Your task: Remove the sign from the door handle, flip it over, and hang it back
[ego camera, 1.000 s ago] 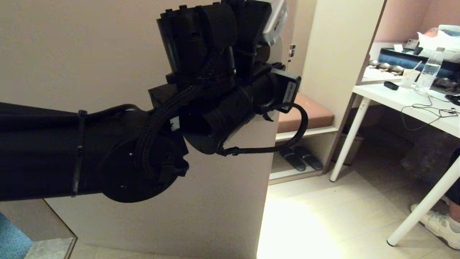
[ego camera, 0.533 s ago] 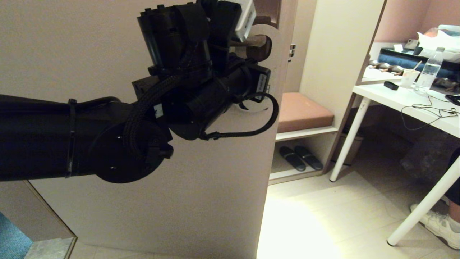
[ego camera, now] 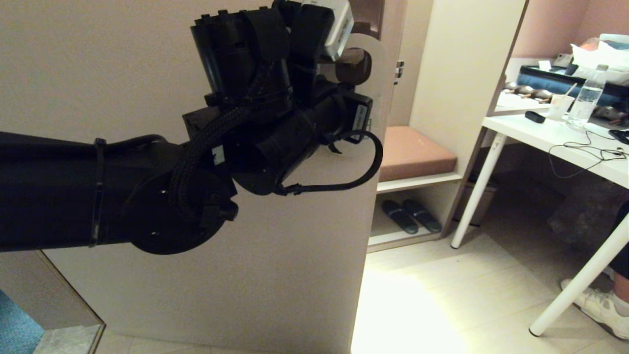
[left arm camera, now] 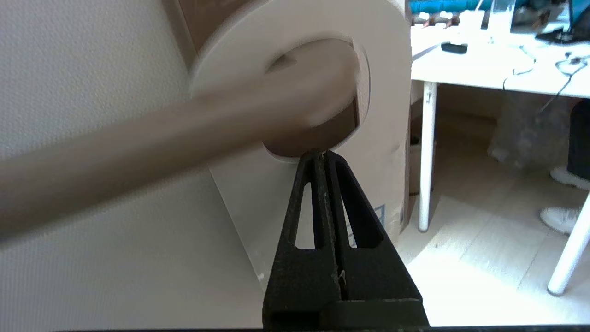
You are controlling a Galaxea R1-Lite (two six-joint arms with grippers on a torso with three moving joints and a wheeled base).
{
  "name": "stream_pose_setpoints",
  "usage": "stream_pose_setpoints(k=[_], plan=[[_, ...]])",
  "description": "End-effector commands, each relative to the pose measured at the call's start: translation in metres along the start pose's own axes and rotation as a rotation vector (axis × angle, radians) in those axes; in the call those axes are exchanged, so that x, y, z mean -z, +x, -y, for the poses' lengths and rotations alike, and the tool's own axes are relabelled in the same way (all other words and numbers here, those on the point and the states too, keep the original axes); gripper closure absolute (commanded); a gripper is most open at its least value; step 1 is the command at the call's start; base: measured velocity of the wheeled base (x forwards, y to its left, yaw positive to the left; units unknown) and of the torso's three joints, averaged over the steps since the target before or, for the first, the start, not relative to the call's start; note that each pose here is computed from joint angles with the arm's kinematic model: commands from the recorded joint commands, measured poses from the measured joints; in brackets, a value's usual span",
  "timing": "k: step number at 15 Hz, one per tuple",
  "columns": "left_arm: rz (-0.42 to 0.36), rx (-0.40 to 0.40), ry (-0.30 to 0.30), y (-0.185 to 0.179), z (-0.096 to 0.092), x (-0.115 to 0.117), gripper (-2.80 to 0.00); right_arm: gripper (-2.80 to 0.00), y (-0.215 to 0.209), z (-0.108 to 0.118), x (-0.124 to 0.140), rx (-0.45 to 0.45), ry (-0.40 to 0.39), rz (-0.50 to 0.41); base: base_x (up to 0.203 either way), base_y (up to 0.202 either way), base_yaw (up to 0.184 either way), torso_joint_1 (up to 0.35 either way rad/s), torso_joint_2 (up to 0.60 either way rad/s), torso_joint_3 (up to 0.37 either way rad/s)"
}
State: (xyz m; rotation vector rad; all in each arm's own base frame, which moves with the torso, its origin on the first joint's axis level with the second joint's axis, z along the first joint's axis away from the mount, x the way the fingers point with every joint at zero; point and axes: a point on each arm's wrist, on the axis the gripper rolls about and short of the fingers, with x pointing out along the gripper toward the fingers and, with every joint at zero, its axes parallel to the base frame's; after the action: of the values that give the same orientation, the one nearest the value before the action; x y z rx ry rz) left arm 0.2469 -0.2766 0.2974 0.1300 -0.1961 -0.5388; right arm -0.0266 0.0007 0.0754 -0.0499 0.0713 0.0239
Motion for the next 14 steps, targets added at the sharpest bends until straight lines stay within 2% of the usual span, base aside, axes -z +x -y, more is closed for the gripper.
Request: stream_pose_setpoints(k=[1, 4, 6, 8, 11, 14], plan=[[-0.013, 0.013, 0.006, -0.008, 0.002, 0.002, 0.00, 0.00, 0.000, 0.000, 0.000, -0.001, -0.001, -0.002, 0.000, 0.000, 0.000, 0.000, 0.00, 0.000], [-0.065, 0.054, 0.025, -0.033, 0.007, 0.011, 0.00, 0.00, 0.000, 0.000, 0.000, -0.001, -0.001, -0.002, 0.000, 0.000, 0.000, 0.000, 0.00, 0.000], [-0.096, 0.061, 0.035, -0.053, 0.001, 0.017, 0.00, 0.00, 0.000, 0.000, 0.000, -0.001, -0.001, -0.002, 0.000, 0.000, 0.000, 0.000, 0.00, 0.000], [-0.128, 0.022, 0.047, -0.071, -0.019, 0.023, 0.00, 0.00, 0.000, 0.000, 0.000, -0.001, -0.001, -0.003, 0.000, 0.000, 0.000, 0.000, 0.00, 0.000], [-0.193, -0.088, 0.065, -0.106, -0.061, 0.039, 0.00, 0.00, 0.000, 0.000, 0.000, -0.001, -0.001, -0.002, 0.000, 0.000, 0.000, 0.000, 0.00, 0.000], [-0.296, -0.194, 0.079, -0.149, -0.093, 0.069, 0.00, 0.00, 0.000, 0.000, 0.000, -0.001, -0.001, -0.002, 0.000, 0.000, 0.000, 0.000, 0.00, 0.000]])
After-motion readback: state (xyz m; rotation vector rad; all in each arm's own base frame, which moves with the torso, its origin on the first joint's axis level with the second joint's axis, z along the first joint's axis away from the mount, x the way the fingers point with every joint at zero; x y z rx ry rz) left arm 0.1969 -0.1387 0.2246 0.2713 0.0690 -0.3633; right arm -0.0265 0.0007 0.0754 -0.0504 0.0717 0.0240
